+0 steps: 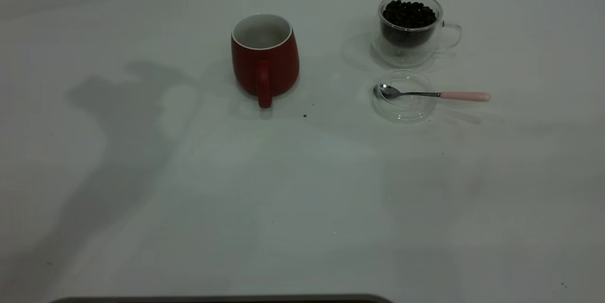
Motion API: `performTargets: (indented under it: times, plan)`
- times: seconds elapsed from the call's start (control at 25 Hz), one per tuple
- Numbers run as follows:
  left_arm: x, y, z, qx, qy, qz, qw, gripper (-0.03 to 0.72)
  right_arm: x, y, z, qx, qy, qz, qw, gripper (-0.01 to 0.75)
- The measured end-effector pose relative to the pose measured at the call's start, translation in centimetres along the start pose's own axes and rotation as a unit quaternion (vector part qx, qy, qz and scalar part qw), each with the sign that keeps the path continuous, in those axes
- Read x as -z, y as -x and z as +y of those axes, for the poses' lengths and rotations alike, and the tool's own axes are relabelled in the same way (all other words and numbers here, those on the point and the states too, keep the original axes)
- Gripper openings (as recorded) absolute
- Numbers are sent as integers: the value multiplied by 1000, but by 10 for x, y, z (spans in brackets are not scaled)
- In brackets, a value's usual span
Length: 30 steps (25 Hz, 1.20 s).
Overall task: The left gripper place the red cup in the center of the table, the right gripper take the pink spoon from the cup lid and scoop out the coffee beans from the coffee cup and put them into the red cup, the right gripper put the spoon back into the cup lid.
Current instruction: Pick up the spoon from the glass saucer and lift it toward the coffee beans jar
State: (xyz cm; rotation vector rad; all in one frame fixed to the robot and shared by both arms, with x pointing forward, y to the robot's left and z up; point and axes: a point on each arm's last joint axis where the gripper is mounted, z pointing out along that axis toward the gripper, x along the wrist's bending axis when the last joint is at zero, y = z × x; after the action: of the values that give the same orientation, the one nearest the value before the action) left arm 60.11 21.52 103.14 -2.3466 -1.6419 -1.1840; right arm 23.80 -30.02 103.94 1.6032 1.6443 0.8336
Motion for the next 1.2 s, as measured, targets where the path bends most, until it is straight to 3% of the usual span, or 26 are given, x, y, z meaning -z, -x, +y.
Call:
performTargets:
  times: [0.24,0.44,0.6,0.8,1.08,1.2]
  plan:
    - [88,-71,-33,129,3,38,991,586,0,0,0,0,0,0,1000,573]
    - [155,-113,-79,222,30,6,975,586,0,0,0,0,0,0,1000,573]
    - [195,-132,-118,249,75,-33,965,586,0,0,0,0,0,0,1000,573]
    - [214,-129,-166,210,107,-93,967,586,0,0,0,0,0,0,1000,573]
    - [213,-95,-226,144,121,-202,961,586,0,0,0,0,0,1,1000,573]
    - [209,-76,-250,120,128,-254,951,586,0,0,0,0,0,1,1000,573]
